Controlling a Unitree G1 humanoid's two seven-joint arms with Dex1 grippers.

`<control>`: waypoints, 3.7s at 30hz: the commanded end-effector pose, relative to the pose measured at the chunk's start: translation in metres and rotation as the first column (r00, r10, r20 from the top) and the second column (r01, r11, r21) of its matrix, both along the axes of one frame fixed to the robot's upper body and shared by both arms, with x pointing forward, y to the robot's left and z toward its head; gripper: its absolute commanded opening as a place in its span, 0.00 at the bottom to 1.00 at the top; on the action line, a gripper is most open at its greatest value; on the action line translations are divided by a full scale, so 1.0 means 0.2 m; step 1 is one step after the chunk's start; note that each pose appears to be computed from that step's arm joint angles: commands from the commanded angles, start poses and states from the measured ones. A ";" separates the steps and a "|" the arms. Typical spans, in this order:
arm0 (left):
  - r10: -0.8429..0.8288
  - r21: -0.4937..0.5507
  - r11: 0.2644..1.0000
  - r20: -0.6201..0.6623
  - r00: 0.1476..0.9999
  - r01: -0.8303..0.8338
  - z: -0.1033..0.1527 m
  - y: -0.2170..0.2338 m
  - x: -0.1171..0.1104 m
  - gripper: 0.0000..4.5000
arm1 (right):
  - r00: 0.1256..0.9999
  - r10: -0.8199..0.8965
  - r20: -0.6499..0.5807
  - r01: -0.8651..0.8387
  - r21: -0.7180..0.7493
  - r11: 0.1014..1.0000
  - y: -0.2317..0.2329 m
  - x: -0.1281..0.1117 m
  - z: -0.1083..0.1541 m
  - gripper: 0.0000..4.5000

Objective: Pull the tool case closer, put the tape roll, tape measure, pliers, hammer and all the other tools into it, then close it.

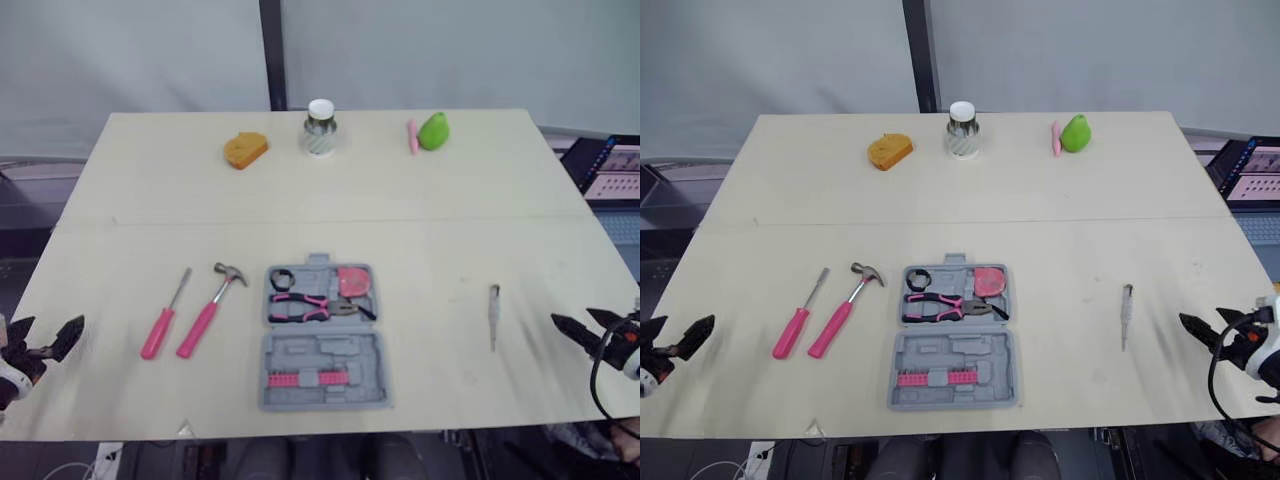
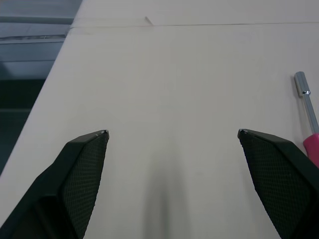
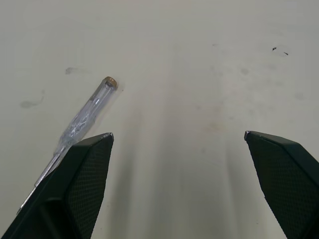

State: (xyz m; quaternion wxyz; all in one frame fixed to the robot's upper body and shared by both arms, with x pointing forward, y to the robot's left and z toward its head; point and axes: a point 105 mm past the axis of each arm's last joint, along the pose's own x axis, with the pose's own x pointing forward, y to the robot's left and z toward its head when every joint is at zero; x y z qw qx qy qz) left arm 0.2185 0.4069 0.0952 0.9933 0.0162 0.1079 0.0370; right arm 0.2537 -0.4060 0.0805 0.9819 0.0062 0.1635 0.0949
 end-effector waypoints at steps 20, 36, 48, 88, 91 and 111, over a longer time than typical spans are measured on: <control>-0.979 0.189 0.205 0.024 0.204 0.960 0.33 -1.50 0.20 0.99 | 0.967 -0.251 0.055 0.255 -0.086 0.963 0.53 0.01 -0.09 0.99; -1.000 0.274 -0.005 0.023 -0.012 0.962 0.23 -1.73 0.18 1.00 | 0.931 -0.363 0.021 0.364 -0.075 0.928 0.60 0.07 -0.24 0.94; -0.997 0.327 0.063 0.067 0.043 0.943 0.26 -1.73 0.24 1.00 | 0.913 -0.407 0.024 0.408 -0.075 0.910 0.56 0.06 -0.25 0.01; -0.747 0.137 0.659 0.011 0.664 0.739 0.02 -1.08 -0.44 1.00 | 0.347 0.807 -0.478 -0.897 -0.421 0.137 1.85 -0.03 0.21 0.01; -0.718 0.130 0.691 0.014 0.696 0.711 0.00 -1.06 -0.43 1.00 | 0.360 0.809 -0.465 -0.886 -0.441 0.141 1.89 0.02 0.20 0.01; -0.706 0.149 0.704 0.034 0.707 0.695 0.04 -1.09 -0.37 1.00 | 0.312 0.825 -0.472 -0.896 -0.435 0.090 1.96 0.02 0.09 0.01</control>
